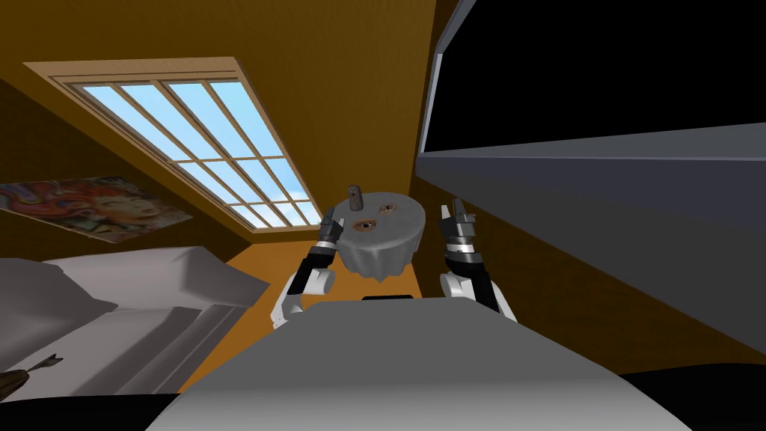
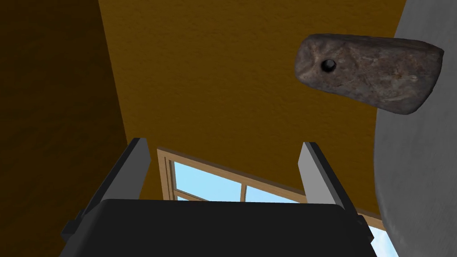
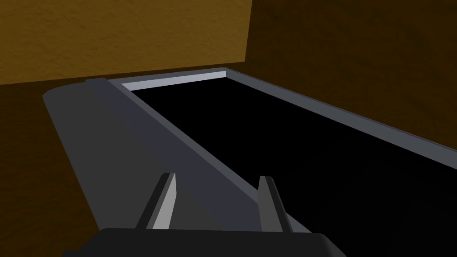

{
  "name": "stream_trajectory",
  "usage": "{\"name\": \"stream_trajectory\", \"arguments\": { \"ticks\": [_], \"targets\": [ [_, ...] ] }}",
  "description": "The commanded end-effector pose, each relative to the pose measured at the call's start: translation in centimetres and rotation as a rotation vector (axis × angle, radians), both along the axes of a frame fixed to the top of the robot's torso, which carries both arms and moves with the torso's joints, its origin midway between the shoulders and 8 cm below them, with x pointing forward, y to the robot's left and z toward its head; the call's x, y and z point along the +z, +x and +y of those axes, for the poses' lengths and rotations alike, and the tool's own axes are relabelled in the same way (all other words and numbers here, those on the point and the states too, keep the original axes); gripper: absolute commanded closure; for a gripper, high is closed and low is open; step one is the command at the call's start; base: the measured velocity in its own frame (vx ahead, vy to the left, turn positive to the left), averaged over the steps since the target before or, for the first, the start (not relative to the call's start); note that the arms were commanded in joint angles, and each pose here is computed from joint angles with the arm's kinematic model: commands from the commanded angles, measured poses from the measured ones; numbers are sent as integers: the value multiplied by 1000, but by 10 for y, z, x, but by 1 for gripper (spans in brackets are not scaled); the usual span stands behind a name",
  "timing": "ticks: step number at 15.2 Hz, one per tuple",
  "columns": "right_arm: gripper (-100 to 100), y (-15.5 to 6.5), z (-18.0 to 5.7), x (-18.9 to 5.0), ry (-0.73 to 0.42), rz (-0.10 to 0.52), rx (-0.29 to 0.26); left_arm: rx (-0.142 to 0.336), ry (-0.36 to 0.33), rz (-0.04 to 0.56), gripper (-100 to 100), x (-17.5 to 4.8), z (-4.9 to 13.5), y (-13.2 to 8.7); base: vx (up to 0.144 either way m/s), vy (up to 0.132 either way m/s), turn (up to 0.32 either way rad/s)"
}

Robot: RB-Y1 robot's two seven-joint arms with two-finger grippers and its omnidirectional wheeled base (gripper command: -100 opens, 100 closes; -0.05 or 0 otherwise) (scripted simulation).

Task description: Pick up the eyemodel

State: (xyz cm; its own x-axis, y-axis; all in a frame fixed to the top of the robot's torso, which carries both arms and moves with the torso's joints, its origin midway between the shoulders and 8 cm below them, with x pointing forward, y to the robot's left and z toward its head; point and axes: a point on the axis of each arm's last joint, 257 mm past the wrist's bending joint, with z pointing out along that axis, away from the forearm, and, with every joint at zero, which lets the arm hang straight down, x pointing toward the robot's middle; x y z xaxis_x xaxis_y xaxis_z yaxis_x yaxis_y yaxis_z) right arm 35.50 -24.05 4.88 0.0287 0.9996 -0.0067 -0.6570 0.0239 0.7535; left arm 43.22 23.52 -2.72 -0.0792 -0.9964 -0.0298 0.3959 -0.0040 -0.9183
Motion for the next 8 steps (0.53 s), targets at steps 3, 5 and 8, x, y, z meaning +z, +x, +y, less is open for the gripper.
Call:
{"name": "stream_trajectory", "arguments": {
  "ticks": [3, 5, 8],
  "targets": [
    [0, 0, 0, 0, 0, 0, 0, -18, -4, 65, -100, -11, -2, 14, -8, -10, -21],
    [0, 0, 0, 0, 0, 0, 0, -32, -8, 91, -100, -15, -4, 22, -8, -12, -18],
    [0, 0, 0, 0, 0, 0, 0, -43, -13, 136, -100, -22, -5, 31, -9, -13, -20]
  ]
}}
